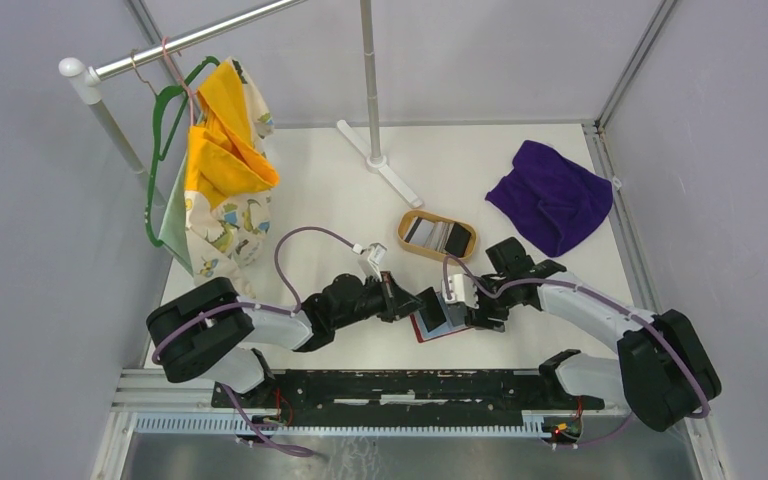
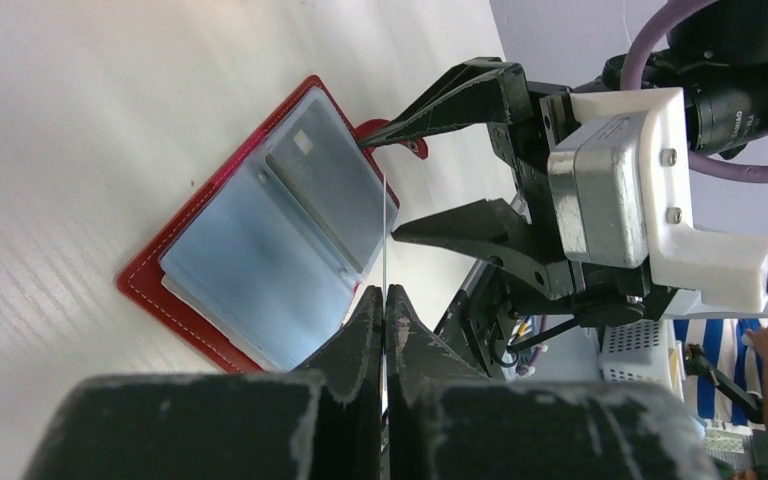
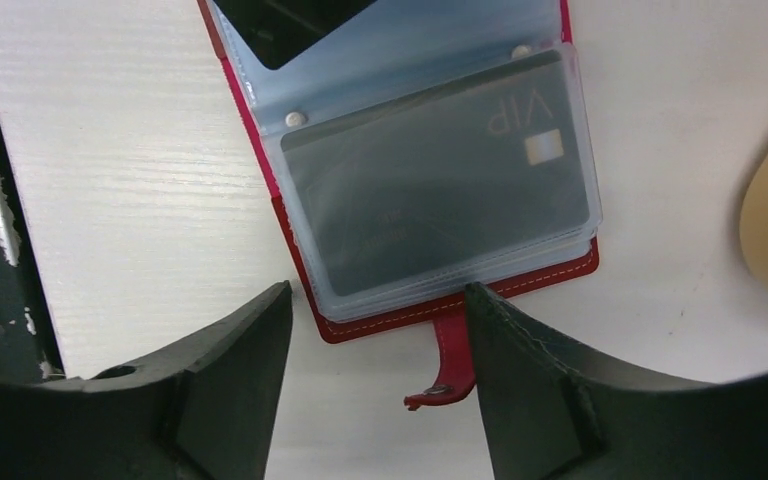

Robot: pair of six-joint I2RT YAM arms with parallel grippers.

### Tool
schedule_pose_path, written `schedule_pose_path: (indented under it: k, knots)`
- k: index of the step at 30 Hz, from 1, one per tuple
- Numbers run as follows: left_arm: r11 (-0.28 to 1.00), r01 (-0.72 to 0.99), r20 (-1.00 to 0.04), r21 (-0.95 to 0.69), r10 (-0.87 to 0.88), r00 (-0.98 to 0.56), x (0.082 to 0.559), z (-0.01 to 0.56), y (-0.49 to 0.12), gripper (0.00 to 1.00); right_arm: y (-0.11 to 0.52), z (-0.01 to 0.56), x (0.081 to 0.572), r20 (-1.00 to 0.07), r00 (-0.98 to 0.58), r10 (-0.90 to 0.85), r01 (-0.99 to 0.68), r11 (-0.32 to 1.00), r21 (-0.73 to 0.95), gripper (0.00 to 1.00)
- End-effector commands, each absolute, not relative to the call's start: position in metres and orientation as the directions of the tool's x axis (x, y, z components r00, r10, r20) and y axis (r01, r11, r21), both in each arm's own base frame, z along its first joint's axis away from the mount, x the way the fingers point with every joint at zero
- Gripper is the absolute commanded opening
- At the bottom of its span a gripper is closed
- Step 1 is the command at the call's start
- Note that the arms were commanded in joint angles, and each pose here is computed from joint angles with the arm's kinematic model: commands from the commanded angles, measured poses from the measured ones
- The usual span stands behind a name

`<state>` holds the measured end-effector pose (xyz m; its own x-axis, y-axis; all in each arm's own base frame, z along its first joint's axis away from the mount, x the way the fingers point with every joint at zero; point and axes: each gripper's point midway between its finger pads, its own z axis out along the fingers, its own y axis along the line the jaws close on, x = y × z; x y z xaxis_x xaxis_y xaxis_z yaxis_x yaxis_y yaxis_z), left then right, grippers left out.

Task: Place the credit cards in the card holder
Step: Move the card holder to the center of the board, then insert the credit card into the card holder.

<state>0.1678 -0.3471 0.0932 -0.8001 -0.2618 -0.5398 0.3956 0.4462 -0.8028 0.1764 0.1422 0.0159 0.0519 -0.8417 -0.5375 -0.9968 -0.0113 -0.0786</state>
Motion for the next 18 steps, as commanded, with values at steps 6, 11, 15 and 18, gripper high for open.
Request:
schedule_pose_path:
  k: [6, 11, 15, 18]
  knots:
    - [0.402, 0.378, -0.522, -0.834, -0.355, -0.776, 0.18, 0.117, -0.344, 0.02, 0.176, 0.106, 0.211, -0.65, 0.208, -0.73, -0.956, -0.012, -0.293, 0.81]
    - [0.34, 0.346, -0.464, -0.875, -0.38, -0.8, 0.181, 0.12, -0.34, 0.02, 0.188, 0.103, 0.215, -0.675, 0.214, -0.707, -0.967, -0.055, -0.249, 0.81]
    - [0.295, 0.32, -0.417, -0.9, -0.37, -0.831, 0.175, 0.117, -0.346, 0.02, 0.173, 0.068, 0.21, -0.614, 0.115, -0.781, -0.989, -0.034, -0.142, 0.71]
    - [0.292, 0.3, -0.397, -0.908, -0.371, -0.84, 0.177, 0.11, -0.348, 0.02, 0.165, 0.057, 0.209, -0.596, 0.075, -0.799, -0.992, 0.003, -0.127, 0.7]
